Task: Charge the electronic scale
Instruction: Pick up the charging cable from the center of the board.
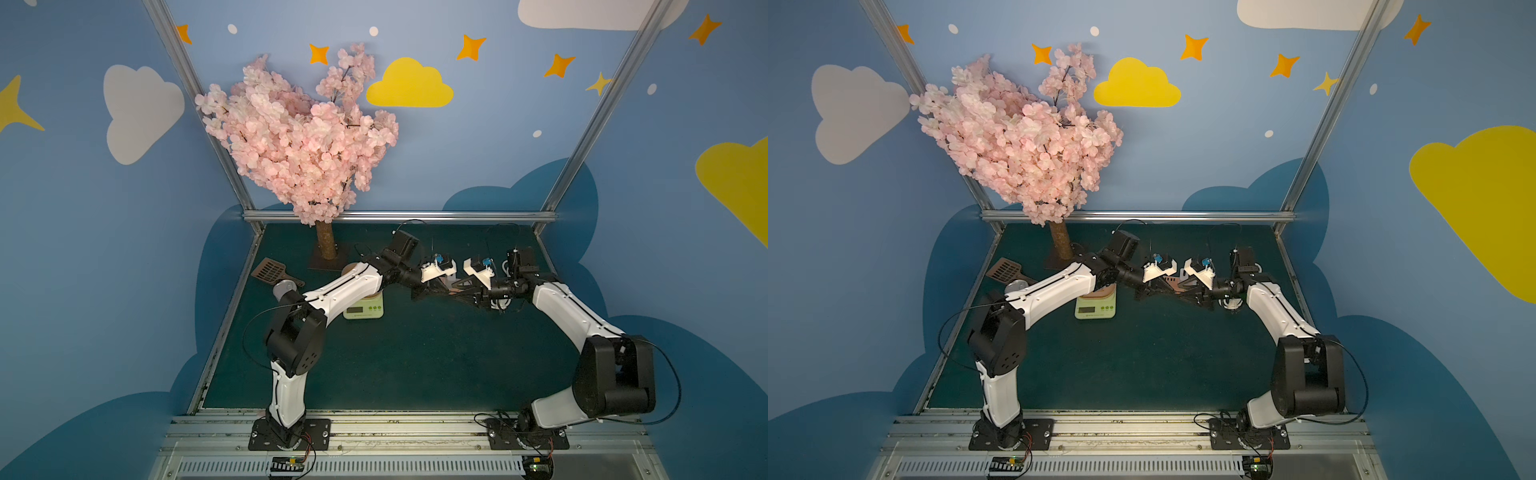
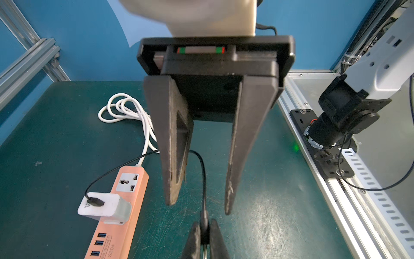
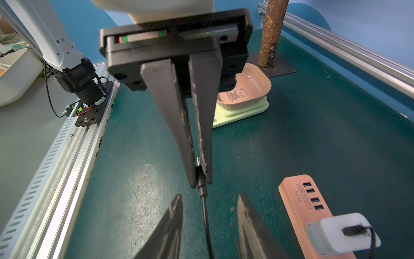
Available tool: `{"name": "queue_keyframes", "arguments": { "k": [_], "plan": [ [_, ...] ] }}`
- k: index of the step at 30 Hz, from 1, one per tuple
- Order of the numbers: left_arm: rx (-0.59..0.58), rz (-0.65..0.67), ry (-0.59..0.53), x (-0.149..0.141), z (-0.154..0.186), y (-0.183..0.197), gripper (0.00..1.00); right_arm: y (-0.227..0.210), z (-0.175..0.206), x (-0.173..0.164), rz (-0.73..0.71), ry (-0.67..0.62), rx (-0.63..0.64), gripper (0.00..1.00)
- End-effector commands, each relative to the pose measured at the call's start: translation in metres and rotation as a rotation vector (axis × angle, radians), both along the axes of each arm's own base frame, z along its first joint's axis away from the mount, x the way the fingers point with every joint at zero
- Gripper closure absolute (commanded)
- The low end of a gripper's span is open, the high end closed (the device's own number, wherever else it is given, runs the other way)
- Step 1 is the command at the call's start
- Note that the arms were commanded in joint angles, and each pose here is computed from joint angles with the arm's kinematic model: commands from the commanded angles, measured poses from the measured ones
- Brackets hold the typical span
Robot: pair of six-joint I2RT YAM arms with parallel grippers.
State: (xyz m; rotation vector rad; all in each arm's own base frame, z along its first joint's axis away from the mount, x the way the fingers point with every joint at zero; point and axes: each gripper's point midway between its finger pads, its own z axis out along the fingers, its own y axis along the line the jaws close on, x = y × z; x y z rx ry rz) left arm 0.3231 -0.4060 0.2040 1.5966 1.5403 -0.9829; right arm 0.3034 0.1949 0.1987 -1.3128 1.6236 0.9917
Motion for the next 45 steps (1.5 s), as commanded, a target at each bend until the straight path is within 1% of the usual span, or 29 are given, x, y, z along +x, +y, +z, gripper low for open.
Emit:
{"name": "queue_keyframes", "arguments": {
  "k": [1, 9, 14, 16, 25, 31, 33, 36, 42, 45],
  "plan": [
    [-0.031, -0.030, -0.010, -0.0041, 0.0160, -0.0026, 0.90, 0.0026, 0.0103, 0.0027, 0.016, -0.017, 0.026, 0.62],
    [-0.041, -0.028, -0.008, -0.0032, 0.0170, -0.0056, 0.90, 0.0056, 0.0176, 0.0015, 0.038, -0.012, 0.074, 0.72],
    [-0.048, -0.021, -0.009, -0.0016, 0.0189, -0.0066, 0.90, 0.0065, 0.0165, 0.0010, 0.042, -0.004, 0.075, 0.79],
    [-0.054, -0.021, -0.010, -0.0016, 0.0202, -0.0071, 0.90, 0.0065, 0.0166, 0.0007, 0.043, -0.001, 0.077, 0.80],
    [-0.072, -0.016, -0.009, 0.0002, 0.0228, -0.0100, 0.90, 0.0065, 0.0144, 0.0002, 0.045, 0.005, 0.076, 0.79],
    [-0.077, -0.005, -0.014, 0.0026, 0.0242, -0.0108, 0.91, 0.0066, 0.0131, -0.0001, 0.044, 0.013, 0.070, 0.72],
    [-0.079, -0.004, -0.015, 0.0031, 0.0246, -0.0110, 0.91, 0.0064, 0.0132, 0.0001, 0.044, 0.012, 0.071, 0.71],
    [-0.078, -0.004, -0.011, 0.0028, 0.0236, -0.0118, 0.91, 0.0072, 0.0146, -0.0006, 0.049, 0.008, 0.078, 0.75],
    [-0.078, -0.003, -0.011, 0.0026, 0.0237, -0.0123, 0.91, 0.0067, 0.0175, -0.0011, 0.051, -0.003, 0.090, 0.89],
    [-0.074, 0.003, -0.013, 0.0031, 0.0233, -0.0116, 0.91, 0.0053, 0.0172, -0.0010, 0.045, -0.002, 0.084, 0.89]
  ]
}}
